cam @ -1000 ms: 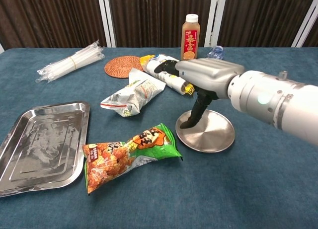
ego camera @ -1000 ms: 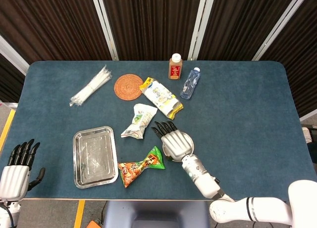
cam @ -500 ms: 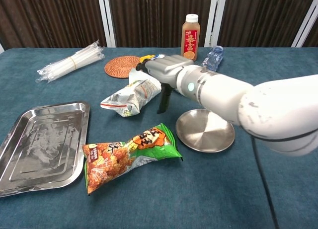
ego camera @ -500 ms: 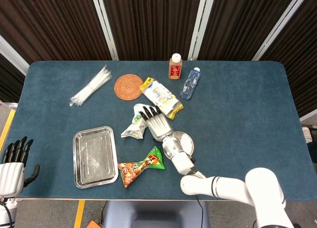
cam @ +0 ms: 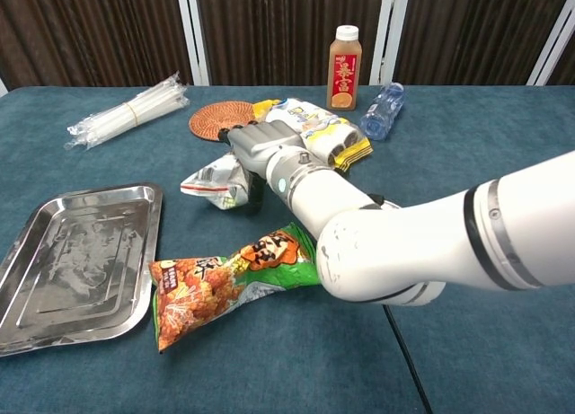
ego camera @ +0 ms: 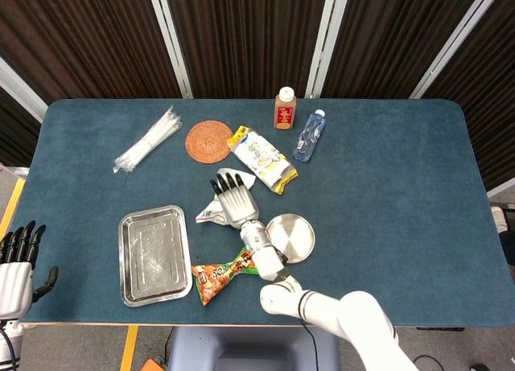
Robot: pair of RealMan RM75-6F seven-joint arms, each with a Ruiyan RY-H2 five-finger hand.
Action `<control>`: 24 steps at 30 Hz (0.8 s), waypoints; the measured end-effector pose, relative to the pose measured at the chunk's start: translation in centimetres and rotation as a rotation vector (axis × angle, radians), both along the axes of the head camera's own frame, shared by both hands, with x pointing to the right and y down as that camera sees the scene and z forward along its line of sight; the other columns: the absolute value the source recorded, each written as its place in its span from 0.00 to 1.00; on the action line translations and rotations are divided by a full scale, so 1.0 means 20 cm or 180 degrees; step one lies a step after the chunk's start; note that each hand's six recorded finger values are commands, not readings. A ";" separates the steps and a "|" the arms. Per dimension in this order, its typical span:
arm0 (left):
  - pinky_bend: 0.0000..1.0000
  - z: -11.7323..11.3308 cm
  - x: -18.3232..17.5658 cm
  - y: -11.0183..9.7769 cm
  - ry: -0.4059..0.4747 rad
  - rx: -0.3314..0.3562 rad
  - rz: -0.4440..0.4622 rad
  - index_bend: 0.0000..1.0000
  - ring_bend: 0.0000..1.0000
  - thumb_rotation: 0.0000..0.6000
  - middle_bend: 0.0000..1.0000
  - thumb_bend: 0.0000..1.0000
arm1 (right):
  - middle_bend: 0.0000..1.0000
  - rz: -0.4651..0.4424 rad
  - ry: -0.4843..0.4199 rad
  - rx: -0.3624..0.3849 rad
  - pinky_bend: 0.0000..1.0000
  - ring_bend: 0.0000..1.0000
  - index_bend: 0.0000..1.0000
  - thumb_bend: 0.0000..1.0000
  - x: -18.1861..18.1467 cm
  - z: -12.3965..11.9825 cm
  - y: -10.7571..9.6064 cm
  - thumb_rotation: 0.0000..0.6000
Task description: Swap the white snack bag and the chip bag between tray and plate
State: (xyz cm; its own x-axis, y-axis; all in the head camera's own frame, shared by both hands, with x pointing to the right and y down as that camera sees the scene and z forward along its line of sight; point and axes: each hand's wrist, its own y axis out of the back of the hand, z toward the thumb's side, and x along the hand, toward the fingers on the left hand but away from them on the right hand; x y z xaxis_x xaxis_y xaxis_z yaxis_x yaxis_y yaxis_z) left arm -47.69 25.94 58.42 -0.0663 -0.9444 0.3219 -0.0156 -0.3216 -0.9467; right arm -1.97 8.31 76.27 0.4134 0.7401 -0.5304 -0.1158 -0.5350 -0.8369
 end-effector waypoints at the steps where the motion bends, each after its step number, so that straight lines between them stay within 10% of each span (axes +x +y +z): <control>1: 0.07 0.00 0.00 0.00 0.0001 0.0002 -0.0004 0.00 0.00 1.00 0.00 0.39 | 0.58 0.0017 -0.0024 0.0066 0.79 0.54 0.71 0.27 0.00 -0.01 -0.01 1.00; 6: 0.07 0.00 0.00 0.00 0.0006 -0.0005 0.0008 0.00 0.00 1.00 0.00 0.39 | 0.70 0.0017 -0.0156 0.0296 0.96 0.72 0.86 0.32 -0.01 -0.05 -0.04 1.00; 24: 0.07 -0.02 0.04 0.02 -0.0025 0.0046 0.0083 0.00 0.00 1.00 0.00 0.38 | 0.72 0.0103 -0.0611 0.0676 0.96 0.73 0.89 0.33 0.17 -0.33 -0.18 1.00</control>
